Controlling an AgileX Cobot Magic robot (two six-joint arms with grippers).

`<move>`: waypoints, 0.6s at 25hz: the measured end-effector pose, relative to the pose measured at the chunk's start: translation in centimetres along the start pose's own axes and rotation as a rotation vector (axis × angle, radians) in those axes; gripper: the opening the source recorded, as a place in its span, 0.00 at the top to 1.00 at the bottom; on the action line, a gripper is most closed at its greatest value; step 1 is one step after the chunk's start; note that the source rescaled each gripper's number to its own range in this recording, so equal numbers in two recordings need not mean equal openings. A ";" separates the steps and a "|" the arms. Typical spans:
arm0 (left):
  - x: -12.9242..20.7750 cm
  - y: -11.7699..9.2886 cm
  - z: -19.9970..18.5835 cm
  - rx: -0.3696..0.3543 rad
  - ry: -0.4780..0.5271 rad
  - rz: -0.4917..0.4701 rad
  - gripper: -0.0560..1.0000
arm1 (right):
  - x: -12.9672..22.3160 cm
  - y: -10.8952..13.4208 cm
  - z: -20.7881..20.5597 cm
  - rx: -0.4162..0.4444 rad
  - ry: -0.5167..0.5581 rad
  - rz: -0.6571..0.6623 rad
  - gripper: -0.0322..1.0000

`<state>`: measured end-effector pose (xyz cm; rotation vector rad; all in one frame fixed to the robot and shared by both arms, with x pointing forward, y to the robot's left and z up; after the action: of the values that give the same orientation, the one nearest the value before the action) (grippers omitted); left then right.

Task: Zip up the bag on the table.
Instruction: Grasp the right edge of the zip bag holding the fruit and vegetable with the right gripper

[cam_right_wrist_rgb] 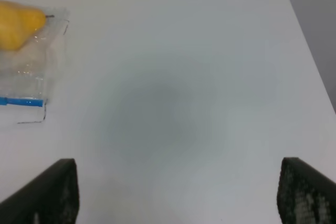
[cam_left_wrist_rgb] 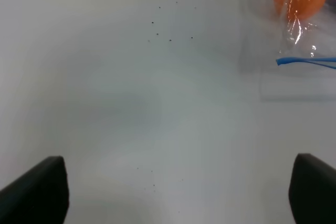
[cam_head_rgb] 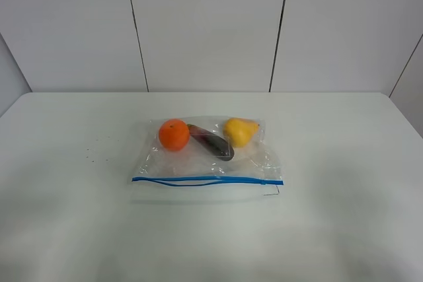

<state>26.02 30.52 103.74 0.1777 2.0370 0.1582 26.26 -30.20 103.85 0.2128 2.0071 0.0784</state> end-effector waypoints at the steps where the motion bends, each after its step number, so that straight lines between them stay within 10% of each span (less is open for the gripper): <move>1: 0.0 0.0 0.0 0.000 0.000 0.000 0.00 | 0.0 0.0 0.0 0.000 0.000 0.000 0.14; 15: 0.0 0.0 0.0 0.000 0.000 0.000 0.00 | 0.0 0.0 0.0 0.000 0.000 0.000 0.14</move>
<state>26.02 30.52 103.74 0.1777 2.0370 0.1582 26.26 -30.20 103.85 0.2128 2.0071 0.0784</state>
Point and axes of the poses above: a point on each arm's last joint axis where the gripper is mounted, z pointing out along that axis toward the gripper, y along the wrist's bending axis when the last joint is at zero, x = y × z, the point moved 3 cm from there along z, pointing out along that axis toward the gripper, and after that the axes turned 10 degrees about z, right-handed, at the moved point
